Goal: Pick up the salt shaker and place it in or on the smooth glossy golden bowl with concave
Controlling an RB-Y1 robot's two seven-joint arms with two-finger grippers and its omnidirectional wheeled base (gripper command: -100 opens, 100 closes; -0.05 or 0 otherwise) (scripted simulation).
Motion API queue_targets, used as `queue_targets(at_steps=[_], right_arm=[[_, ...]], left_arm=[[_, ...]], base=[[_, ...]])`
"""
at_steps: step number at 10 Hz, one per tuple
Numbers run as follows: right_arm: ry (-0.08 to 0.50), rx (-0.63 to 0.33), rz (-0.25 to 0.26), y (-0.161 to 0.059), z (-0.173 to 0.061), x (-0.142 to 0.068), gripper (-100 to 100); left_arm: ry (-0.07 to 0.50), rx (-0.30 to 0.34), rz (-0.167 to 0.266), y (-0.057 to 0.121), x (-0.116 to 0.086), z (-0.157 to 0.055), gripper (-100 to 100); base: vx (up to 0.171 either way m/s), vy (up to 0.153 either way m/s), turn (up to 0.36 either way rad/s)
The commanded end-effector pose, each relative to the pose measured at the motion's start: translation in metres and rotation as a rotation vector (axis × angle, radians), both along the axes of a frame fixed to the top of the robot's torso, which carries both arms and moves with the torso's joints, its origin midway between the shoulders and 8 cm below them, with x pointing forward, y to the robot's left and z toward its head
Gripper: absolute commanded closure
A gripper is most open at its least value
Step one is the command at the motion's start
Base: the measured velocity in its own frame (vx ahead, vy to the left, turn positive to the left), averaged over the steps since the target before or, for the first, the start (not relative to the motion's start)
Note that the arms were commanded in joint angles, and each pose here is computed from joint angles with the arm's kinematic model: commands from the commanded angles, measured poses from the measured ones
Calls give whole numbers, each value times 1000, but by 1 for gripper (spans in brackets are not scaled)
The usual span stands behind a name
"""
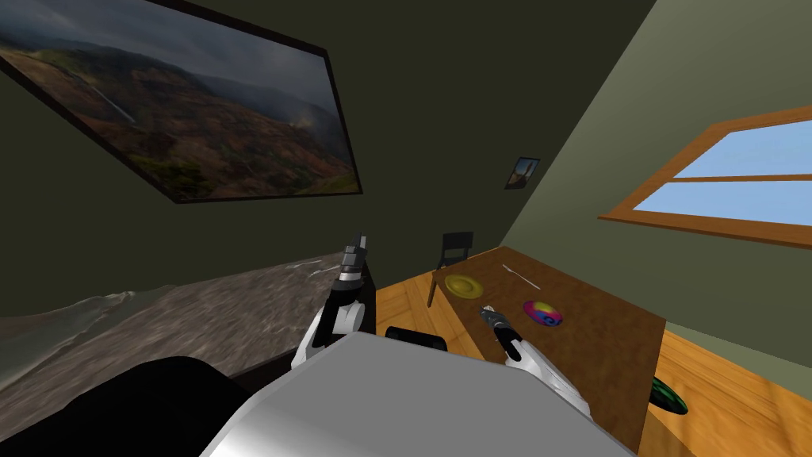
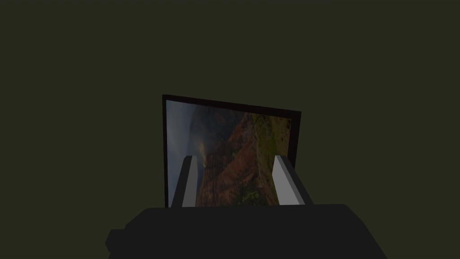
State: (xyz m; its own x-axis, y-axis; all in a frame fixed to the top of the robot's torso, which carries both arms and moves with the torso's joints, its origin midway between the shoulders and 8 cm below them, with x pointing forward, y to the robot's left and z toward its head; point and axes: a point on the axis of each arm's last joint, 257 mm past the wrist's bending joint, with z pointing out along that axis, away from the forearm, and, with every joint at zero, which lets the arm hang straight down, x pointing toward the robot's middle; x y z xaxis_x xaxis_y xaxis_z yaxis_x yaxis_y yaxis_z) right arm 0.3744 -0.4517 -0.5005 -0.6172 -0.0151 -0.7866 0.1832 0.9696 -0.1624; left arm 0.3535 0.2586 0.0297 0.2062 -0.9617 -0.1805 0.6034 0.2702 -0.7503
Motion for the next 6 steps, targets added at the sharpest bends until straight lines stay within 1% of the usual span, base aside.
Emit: queue_targets(at_steps=[1,3,4,5,6], right_arm=[[0,0,0,0,0,0,100],[0,1,-1,0,0,0,100],[0,1,-1,0,0,0,0],[2,1,-13,-10,4,-5,100],[3,1,-20,-17,7,-6,100]], left_arm=[[0,0,0,0,0,0,0],[0,0,0,0,0,0,0],[0,0,0,0,0,0,0],[0,0,0,0,0,0,0],[0,0,0,0,0,0,0]], base=[[0,0,0],[0,0,0],[0,0,0],[-40,42,83],[-79,75,97]])
